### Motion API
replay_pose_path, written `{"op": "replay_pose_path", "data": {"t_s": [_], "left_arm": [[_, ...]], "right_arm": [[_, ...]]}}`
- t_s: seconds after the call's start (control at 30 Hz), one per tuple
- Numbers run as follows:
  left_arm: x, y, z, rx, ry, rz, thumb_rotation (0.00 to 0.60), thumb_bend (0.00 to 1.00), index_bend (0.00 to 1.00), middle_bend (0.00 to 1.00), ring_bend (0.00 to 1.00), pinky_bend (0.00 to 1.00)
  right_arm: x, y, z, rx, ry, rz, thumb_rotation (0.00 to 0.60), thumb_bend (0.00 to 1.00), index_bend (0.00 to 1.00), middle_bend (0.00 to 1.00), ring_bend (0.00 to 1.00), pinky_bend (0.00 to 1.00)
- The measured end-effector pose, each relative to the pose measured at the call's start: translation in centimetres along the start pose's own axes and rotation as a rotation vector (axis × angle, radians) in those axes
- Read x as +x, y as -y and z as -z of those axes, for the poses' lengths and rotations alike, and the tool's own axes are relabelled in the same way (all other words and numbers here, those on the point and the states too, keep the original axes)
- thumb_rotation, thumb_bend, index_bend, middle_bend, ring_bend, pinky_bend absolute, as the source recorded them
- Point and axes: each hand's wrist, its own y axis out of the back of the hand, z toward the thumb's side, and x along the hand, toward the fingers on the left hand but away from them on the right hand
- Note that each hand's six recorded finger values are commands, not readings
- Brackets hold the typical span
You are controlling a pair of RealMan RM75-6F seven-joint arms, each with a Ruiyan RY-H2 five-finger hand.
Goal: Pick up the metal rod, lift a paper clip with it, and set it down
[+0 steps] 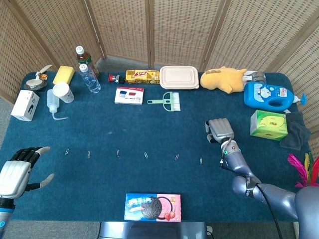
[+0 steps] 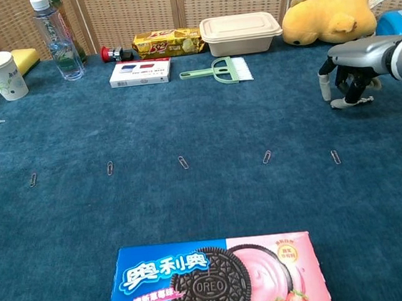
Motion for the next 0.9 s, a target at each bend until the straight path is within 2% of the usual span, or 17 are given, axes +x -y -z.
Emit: {"op": "replay_pose_path", "data": {"t_s": [0.13, 0.4, 0.9], "left_arm": [[0.03, 0.07, -0.04, -0.001, 0.002, 0.001, 0.441, 0.39, 0.19, 0.25, 0.21, 0.19], [0.08, 0.03, 0.00, 0.000, 0.002, -0.001, 0.440, 0.39, 0.19, 0.25, 0.21, 0.19], [0.20, -0.02, -0.07, -0.005, 0.005, -0.005, 0.442, 0.39, 0.18, 0.25, 0.21, 0.19]], "right_arm": [[0.00, 0.03, -0.06, -0.003, -0.001, -0.003, 0.591, 0.40, 0.44, 0.80, 0.83, 0.74], [-0.01, 0.11, 0.31, 0.002, 0.011, -0.005, 0.592, 0.40, 0.49, 0.80, 0.82, 0.74], [0.08, 0.59, 0.64, -0.011, 0.027, -0.015, 0.595, 0.41, 0.49, 0.80, 0.82, 0.74]]}}
